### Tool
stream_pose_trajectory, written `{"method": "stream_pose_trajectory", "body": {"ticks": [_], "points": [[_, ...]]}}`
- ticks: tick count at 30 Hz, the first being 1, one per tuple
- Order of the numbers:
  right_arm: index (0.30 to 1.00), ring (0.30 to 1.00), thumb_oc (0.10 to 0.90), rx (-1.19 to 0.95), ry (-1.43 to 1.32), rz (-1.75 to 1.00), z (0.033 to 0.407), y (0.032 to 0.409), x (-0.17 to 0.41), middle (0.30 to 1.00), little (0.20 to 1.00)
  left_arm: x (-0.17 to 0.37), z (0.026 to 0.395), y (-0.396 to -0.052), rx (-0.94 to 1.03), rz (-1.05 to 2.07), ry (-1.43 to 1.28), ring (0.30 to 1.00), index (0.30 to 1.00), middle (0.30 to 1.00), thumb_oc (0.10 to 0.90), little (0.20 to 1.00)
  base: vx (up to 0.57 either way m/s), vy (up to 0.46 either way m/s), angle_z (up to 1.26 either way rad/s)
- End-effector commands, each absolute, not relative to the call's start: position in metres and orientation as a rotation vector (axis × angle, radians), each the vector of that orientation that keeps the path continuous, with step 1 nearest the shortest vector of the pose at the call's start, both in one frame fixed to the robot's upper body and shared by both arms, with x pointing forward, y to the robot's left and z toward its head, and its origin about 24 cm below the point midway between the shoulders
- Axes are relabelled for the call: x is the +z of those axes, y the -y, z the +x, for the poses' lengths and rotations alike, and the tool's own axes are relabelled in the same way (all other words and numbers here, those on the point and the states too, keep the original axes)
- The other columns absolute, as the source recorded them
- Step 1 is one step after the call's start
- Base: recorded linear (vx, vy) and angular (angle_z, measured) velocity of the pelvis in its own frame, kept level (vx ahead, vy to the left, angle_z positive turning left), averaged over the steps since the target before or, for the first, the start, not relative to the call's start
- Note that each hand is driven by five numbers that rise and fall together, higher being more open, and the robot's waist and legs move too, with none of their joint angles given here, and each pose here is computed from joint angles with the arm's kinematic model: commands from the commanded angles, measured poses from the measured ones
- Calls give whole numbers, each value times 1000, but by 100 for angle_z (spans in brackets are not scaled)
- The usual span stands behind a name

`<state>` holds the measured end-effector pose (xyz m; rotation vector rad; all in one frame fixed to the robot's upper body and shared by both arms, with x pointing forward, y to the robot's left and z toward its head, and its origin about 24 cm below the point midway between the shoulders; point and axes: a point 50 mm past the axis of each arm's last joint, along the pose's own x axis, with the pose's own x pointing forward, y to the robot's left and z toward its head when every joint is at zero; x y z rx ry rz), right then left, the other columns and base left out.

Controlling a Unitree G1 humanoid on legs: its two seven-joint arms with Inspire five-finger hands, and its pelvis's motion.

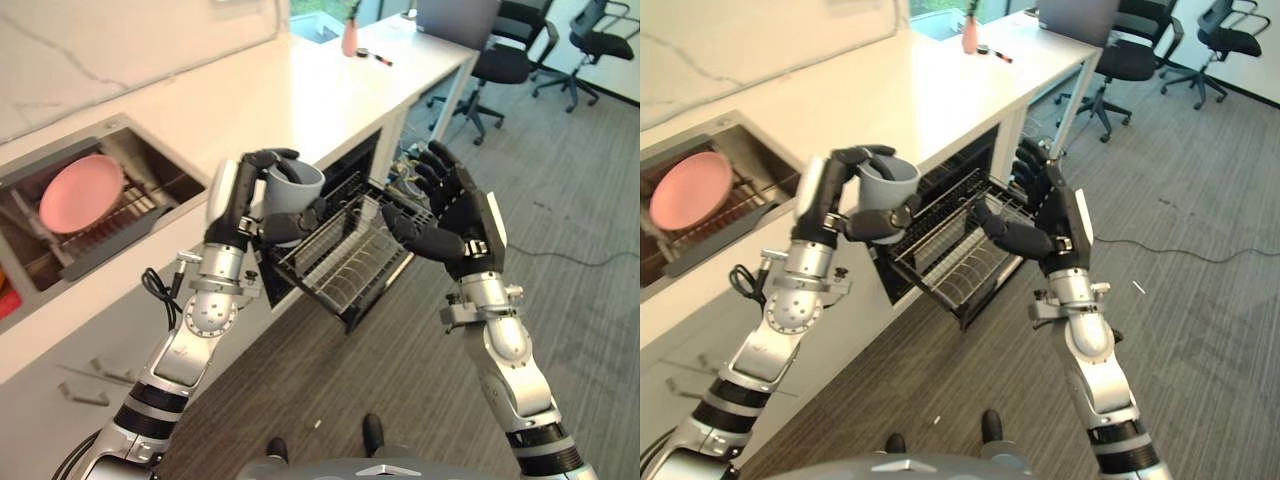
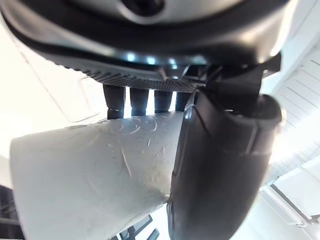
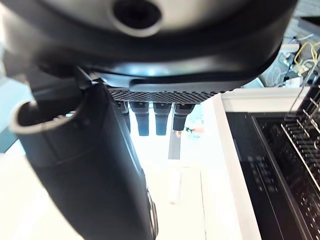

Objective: Place the dishes in the dishwasher.

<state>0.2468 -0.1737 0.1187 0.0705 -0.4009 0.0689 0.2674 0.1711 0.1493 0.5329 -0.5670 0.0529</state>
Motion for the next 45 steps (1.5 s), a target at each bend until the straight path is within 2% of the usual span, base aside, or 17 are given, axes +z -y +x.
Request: {"method": "stream_pose_trajectory", "body": {"ticks": [1,6,15,22,35,45], "points": [[900,900,800,87,690,94,241,181,172,900,900,207,264,-151,68,496,917,300,300,300,400,300,28,-70,5],[900,900,800,128,718,128,243,176,181,900,900,232,262,-163,199,534,1035,300,300,300,400,300,8,-80,-2],[900,900,800,265,709,232,249,148,187,900,900,240,265,-143,164,444,1079,300,300,300,400,300,-3,-9,1],[900,900,800,330,698,226,249,133,188,900,900,239,263,-117,70,403,1095,300,300,300,400,300,18,-5,8],[900,900,800,272,631,188,256,129,171,900,900,244,252,-96,-22,268,1124,300,300,300,400,300,-1,4,2],[900,900,800,267,516,399,269,117,156,900,900,240,237,-65,-236,173,1104,300,300,300,400,300,-8,3,4]]}}
